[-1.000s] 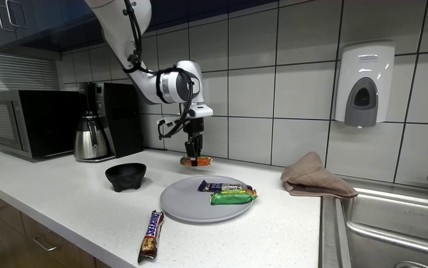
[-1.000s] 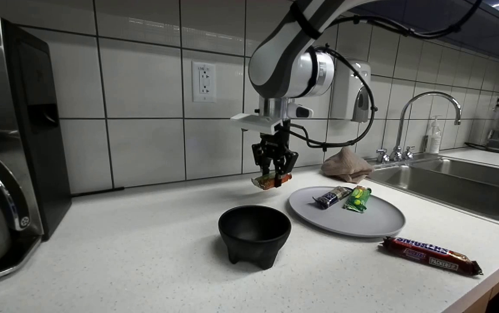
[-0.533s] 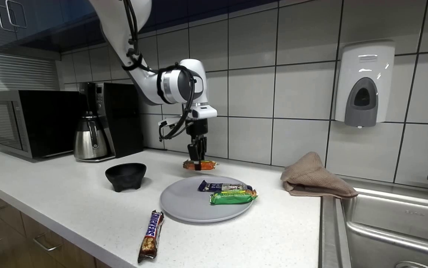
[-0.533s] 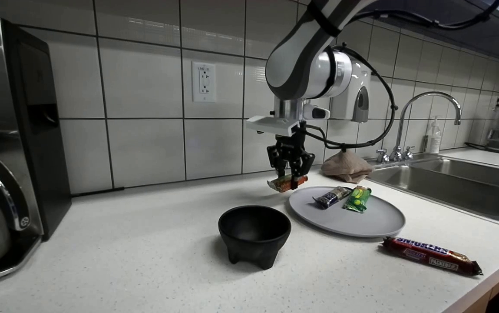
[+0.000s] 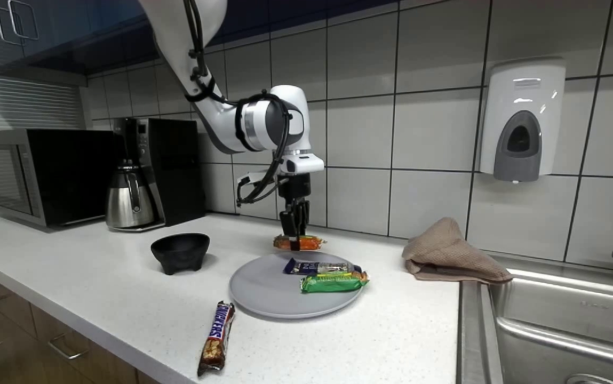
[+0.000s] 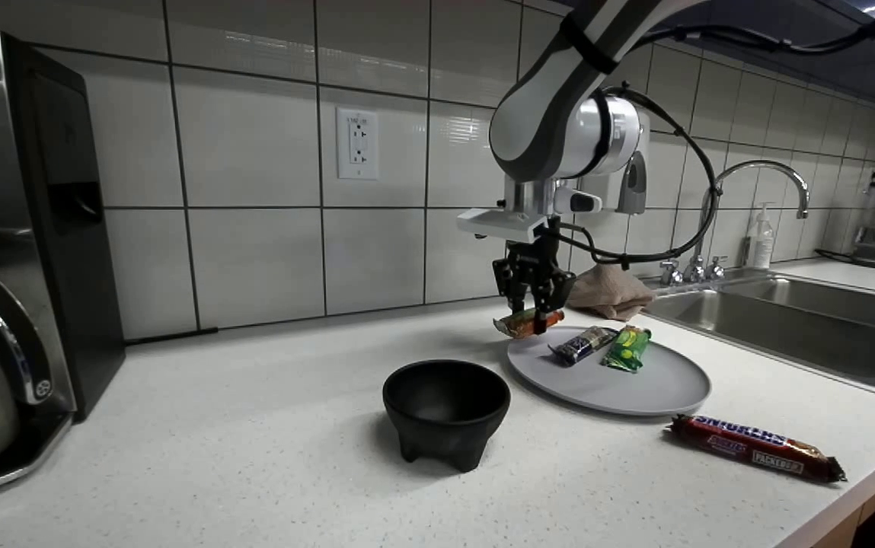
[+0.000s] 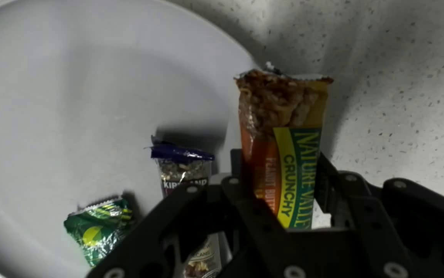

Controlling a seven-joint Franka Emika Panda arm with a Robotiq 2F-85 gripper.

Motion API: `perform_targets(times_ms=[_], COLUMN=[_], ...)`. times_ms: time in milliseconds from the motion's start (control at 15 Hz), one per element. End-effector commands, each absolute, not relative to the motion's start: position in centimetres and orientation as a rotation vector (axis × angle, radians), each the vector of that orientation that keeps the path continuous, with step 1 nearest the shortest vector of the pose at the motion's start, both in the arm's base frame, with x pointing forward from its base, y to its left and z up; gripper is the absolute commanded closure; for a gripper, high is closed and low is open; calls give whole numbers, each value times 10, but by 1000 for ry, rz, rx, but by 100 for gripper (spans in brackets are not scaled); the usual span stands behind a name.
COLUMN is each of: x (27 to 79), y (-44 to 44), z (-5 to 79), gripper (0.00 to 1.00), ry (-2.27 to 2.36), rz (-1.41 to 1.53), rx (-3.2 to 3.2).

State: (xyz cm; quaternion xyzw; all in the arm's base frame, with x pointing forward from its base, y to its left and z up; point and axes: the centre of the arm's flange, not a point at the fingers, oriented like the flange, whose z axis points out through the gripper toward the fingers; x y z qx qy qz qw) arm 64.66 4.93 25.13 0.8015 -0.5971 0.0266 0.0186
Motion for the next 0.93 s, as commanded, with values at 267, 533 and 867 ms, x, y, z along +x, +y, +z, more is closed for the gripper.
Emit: perform_targets(times_ms=[267,533,867], x=[640,638,639], y=[40,37,33], z=[258,254,247], gripper=[83,83,83], ry=[-1908,-1918,-1930], rz=[107,101,87], rx=[2450,2434,2415])
